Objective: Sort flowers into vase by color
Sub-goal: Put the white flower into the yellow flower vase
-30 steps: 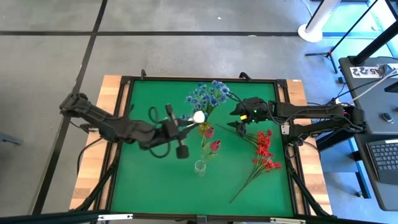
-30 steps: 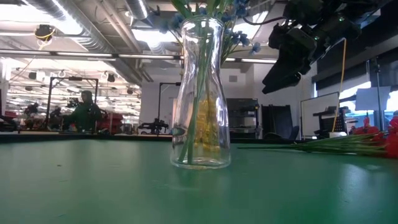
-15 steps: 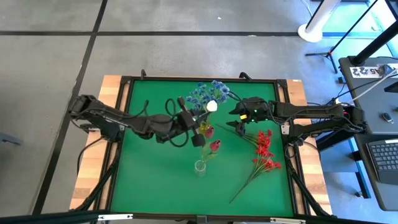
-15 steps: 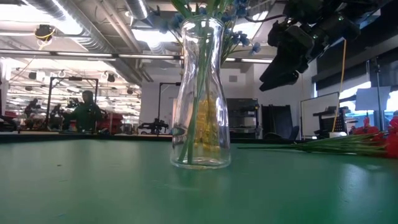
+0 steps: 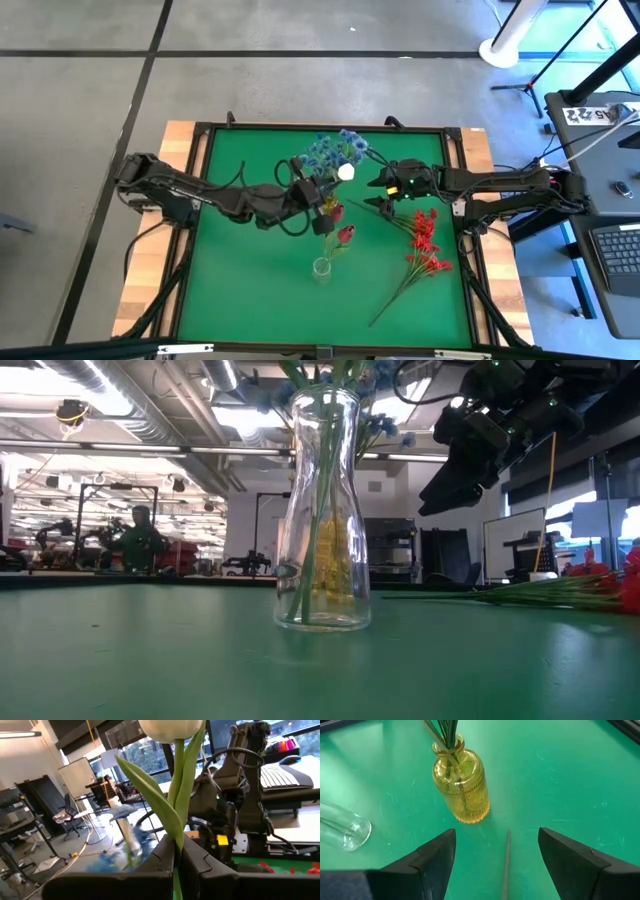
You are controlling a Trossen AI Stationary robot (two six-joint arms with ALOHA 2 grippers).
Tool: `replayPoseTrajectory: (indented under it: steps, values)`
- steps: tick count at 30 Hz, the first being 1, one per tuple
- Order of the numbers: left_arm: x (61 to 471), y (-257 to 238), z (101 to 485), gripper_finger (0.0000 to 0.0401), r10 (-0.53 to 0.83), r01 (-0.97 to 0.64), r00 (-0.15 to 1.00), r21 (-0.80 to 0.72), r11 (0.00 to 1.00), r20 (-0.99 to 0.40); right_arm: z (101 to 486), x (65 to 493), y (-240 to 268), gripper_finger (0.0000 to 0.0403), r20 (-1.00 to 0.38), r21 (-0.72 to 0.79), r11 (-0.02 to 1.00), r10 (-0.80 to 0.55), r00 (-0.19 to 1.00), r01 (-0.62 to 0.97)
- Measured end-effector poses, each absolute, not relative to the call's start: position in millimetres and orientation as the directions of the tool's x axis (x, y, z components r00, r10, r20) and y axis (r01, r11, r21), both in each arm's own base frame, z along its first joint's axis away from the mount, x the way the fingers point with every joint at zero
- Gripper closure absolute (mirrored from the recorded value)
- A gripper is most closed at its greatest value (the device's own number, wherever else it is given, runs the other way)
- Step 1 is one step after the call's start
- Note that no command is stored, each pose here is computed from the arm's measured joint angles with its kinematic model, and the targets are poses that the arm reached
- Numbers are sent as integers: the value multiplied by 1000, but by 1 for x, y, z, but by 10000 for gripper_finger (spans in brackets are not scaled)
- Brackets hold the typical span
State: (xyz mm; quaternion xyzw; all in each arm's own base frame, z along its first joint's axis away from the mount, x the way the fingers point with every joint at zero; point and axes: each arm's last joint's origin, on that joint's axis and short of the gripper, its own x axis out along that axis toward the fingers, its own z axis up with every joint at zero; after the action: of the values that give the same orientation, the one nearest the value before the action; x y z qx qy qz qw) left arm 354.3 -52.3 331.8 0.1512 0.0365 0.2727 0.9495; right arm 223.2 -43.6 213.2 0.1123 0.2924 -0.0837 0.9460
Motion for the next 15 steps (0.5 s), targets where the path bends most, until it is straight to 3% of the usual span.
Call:
replayPoseTrajectory:
  steps: [15]
  values:
    - [376, -39, 297, 401, 540, -504, 838, 270, 820, -76, 213, 223, -44, 121, -572, 163, 961, -93, 815, 224]
